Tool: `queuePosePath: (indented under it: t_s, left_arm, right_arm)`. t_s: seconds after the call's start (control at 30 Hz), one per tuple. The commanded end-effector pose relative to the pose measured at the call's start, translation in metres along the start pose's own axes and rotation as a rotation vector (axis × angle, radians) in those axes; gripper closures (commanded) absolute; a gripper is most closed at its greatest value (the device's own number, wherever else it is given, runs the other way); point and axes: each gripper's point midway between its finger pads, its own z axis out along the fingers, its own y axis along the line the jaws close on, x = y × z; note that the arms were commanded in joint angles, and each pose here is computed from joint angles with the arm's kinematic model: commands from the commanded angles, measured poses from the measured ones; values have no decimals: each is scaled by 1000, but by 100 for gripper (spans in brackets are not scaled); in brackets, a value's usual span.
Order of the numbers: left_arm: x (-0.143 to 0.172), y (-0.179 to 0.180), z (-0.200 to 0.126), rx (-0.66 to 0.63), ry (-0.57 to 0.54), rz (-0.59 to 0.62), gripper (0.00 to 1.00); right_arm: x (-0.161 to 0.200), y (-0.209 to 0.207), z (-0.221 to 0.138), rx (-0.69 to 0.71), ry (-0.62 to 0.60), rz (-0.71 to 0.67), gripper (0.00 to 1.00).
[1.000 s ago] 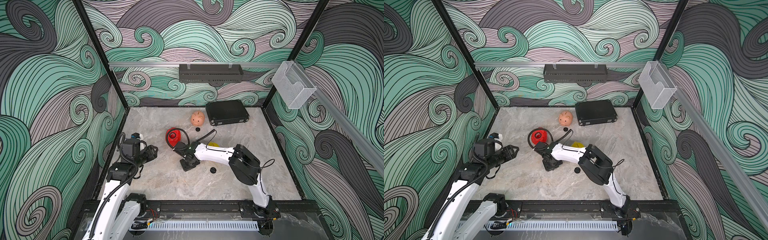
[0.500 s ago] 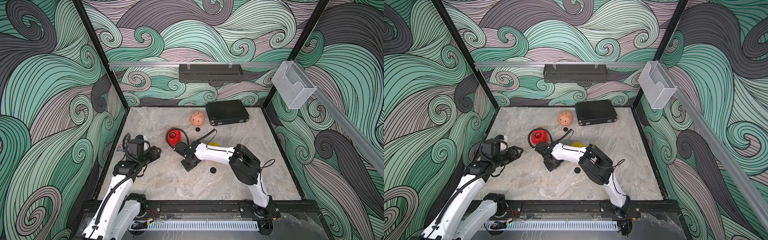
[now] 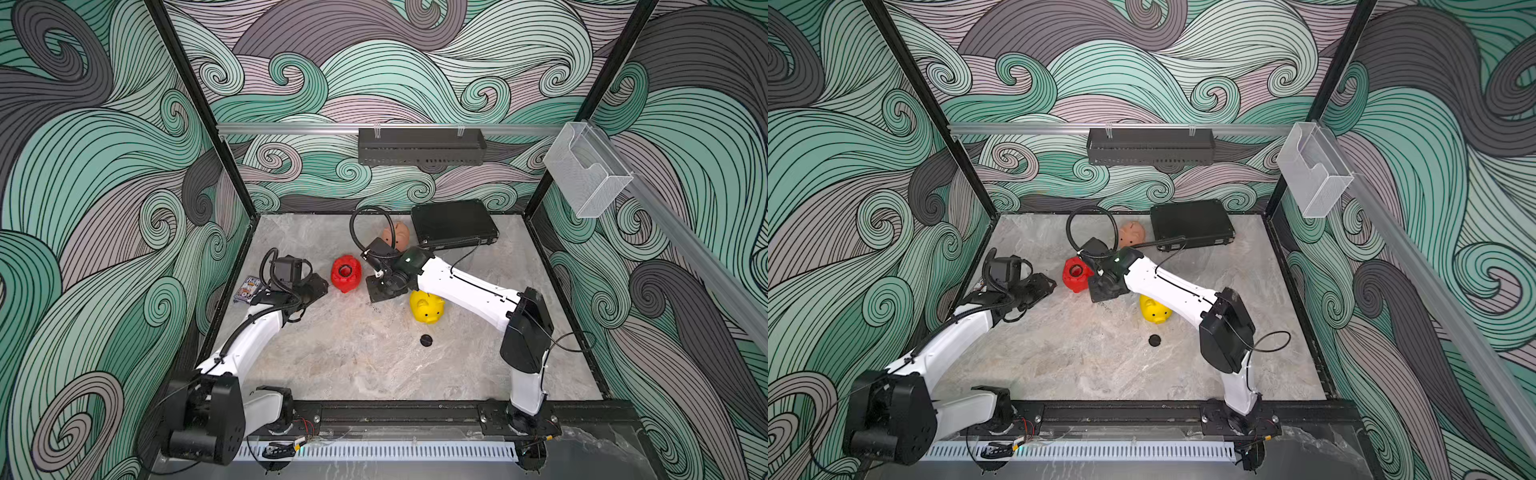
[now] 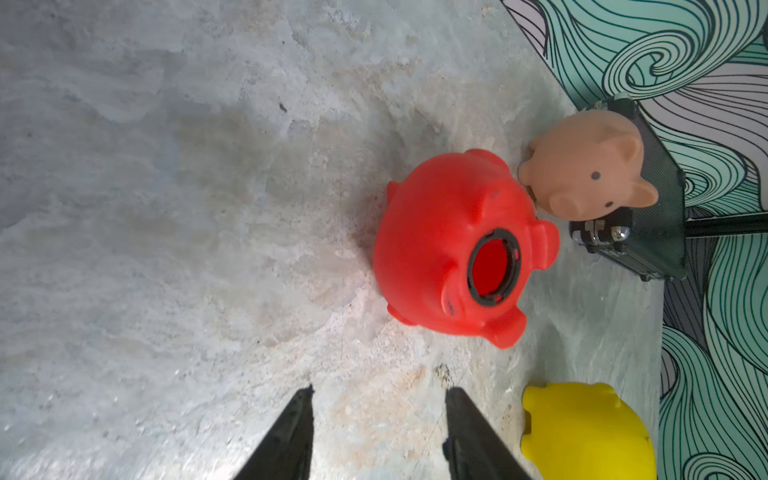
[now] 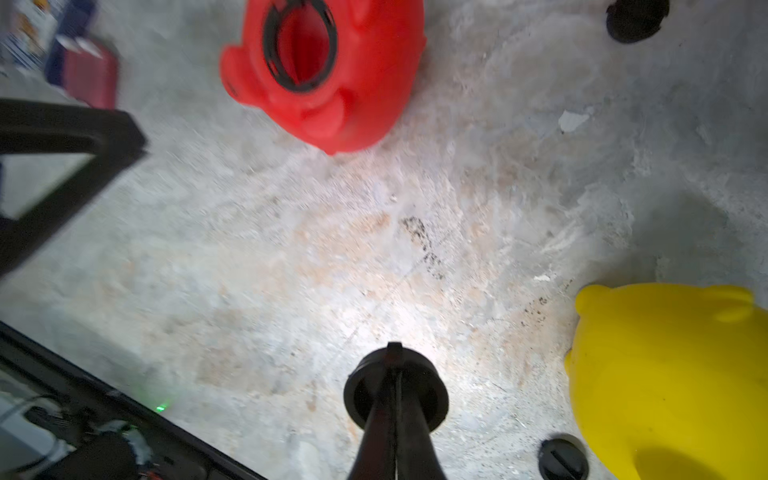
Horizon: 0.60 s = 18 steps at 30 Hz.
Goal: Close piggy banks
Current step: Pick up the knob at the center of the board, then insert the knob into the piggy bank.
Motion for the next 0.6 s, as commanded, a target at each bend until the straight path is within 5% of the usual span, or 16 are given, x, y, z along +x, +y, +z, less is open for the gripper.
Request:
queuePosePath:
  t_s: [0.0,0.57]
  left_arm:
    - [-33,-10,4,17,-92,20,49]
    - [-51,8,58,15,2,23,48]
  right_arm:
    - [-6,20,11,-41,40,139,100]
    - [-77,35,60,-14,-44,313,100]
